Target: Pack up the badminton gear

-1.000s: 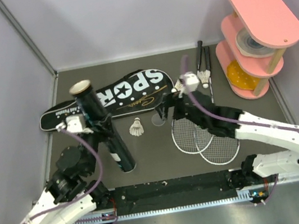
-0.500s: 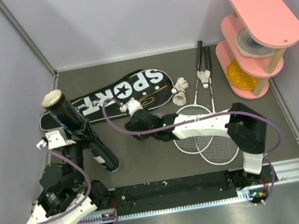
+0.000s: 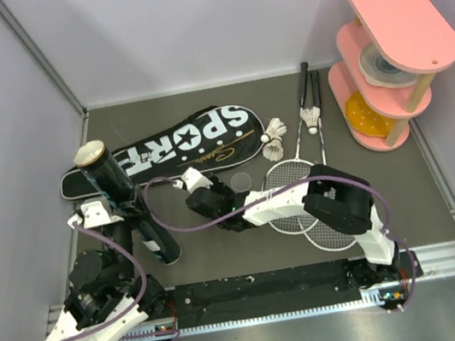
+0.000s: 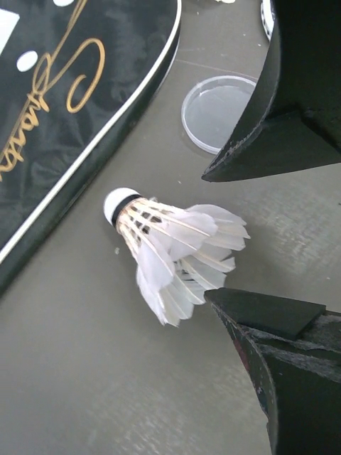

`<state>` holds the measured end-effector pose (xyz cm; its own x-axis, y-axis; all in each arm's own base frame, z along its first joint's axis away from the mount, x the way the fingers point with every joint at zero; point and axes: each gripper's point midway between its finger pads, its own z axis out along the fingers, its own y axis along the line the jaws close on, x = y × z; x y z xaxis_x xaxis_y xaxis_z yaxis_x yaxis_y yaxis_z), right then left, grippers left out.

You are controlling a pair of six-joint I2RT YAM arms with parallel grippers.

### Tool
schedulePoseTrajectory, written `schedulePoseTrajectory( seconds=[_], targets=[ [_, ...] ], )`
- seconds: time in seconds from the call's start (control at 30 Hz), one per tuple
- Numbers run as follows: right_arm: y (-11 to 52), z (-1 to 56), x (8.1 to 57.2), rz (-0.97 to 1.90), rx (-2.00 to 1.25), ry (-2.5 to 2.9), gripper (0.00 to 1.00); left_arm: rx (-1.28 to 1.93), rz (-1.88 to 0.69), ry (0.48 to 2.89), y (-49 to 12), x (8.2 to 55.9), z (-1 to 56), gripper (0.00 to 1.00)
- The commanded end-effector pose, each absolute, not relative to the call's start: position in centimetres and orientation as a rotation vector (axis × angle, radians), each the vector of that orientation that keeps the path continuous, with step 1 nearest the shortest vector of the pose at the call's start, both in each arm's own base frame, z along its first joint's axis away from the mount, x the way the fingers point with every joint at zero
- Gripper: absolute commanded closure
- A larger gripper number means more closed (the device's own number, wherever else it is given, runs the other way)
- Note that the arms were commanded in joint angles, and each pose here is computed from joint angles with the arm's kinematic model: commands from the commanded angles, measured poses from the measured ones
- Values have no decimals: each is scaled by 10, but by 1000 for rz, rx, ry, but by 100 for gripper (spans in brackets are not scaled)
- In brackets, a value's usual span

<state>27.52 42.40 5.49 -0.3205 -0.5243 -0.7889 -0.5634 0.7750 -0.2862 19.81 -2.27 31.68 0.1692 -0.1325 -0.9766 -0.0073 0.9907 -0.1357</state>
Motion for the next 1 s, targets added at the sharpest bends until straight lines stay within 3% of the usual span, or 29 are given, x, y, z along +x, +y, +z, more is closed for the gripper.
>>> schedulePoseTrajectory(
  seconds=[0.0, 0.07, 0.17, 0.27, 0.3, 0.4, 0.6, 0.97],
  targets=[
    [427, 82, 295, 3, -651, 1869, 43, -130, -147, 1336, -28, 198, 332, 60],
    [433, 85, 299, 24, -629, 1837, 46, -115, -146, 1339, -31, 199, 330, 60],
    [434, 85, 305, 5, -602, 1813, 58, -93, -142, 1339, -35, 201, 328, 58],
    [434, 90, 308, 26, -555, 1801, 77, -91, -131, 1344, -38, 205, 324, 56],
    [433, 91, 310, 46, -528, 1790, 89, -74, -112, 1352, -39, 206, 320, 56],
    [432, 98, 312, 61, -500, 1772, 100, -67, -120, 1345, -43, 208, 322, 57],
    [398, 132, 303, 81, -409, 1785, 100, 49, -167, 1333, -66, 210, 320, 60],
    [284, 213, 239, 714, -300, 2151, 100, 596, -399, 1214, -169, 194, 315, 60]
  ],
)
